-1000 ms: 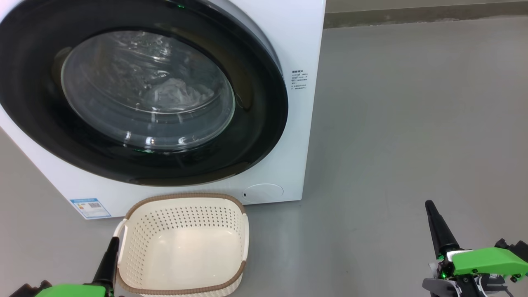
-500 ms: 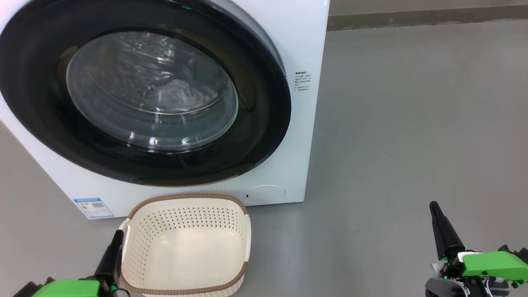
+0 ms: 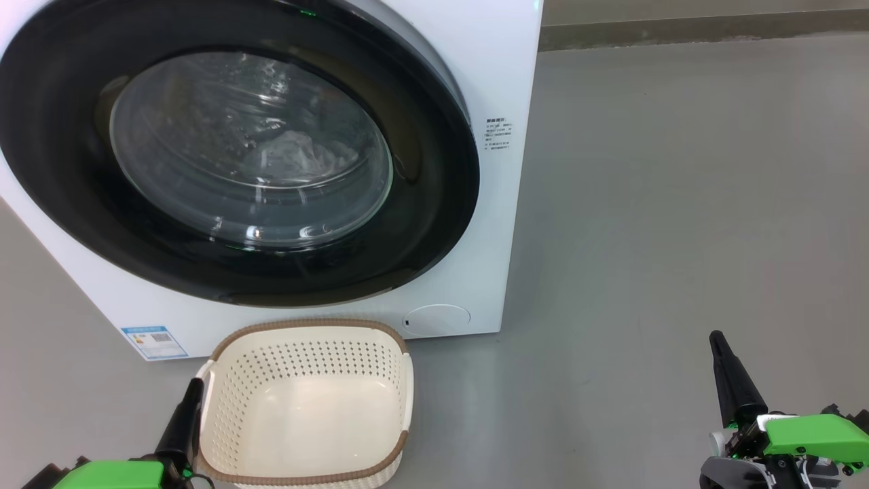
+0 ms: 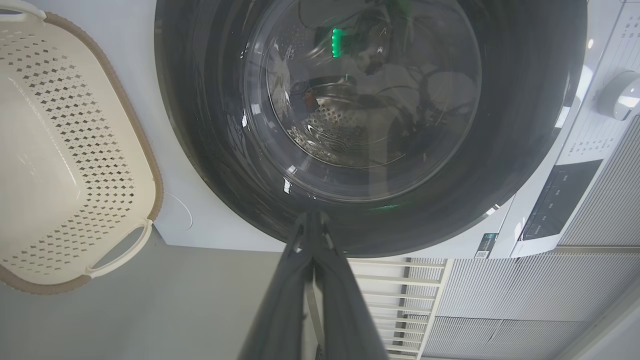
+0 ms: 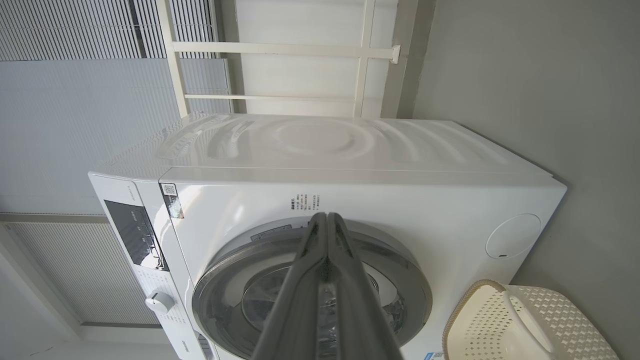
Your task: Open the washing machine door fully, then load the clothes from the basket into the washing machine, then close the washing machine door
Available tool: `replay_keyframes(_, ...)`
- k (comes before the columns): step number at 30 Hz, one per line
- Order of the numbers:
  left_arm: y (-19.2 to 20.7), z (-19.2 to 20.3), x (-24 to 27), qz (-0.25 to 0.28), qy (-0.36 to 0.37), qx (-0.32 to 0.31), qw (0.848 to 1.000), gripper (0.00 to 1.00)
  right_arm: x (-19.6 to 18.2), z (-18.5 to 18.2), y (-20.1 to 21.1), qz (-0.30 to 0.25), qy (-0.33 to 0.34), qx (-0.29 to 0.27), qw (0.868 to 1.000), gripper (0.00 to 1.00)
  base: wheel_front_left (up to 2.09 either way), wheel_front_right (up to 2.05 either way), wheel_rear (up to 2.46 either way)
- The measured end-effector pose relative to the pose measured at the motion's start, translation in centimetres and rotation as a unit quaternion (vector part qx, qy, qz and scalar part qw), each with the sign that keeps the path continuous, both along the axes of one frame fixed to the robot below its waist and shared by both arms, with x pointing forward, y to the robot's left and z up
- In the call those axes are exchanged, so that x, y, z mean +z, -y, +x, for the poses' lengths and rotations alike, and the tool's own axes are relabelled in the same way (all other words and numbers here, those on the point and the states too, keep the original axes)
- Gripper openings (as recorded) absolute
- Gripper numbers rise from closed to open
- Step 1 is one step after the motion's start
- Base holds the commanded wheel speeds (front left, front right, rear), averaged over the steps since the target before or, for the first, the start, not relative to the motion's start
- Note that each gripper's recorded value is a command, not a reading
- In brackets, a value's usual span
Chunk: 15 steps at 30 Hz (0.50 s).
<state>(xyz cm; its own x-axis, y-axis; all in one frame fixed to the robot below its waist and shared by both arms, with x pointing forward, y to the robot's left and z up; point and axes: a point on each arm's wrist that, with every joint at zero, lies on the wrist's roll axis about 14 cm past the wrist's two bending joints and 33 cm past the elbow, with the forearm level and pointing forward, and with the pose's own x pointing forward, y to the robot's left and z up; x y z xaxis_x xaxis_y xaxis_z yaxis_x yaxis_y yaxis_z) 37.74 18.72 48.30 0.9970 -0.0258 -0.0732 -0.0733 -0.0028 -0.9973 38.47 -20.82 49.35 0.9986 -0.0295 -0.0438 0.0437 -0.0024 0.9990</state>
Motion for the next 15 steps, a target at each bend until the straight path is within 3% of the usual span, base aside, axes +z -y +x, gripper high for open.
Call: replay_keyframes(15,0.0,0.0,0.01,0.0,0.0,0.0,1.0,0.0,0.0,-0.01,0.03,0.0,0.0,-0.001,1.0,0.0,0.0,0.0,0.0)
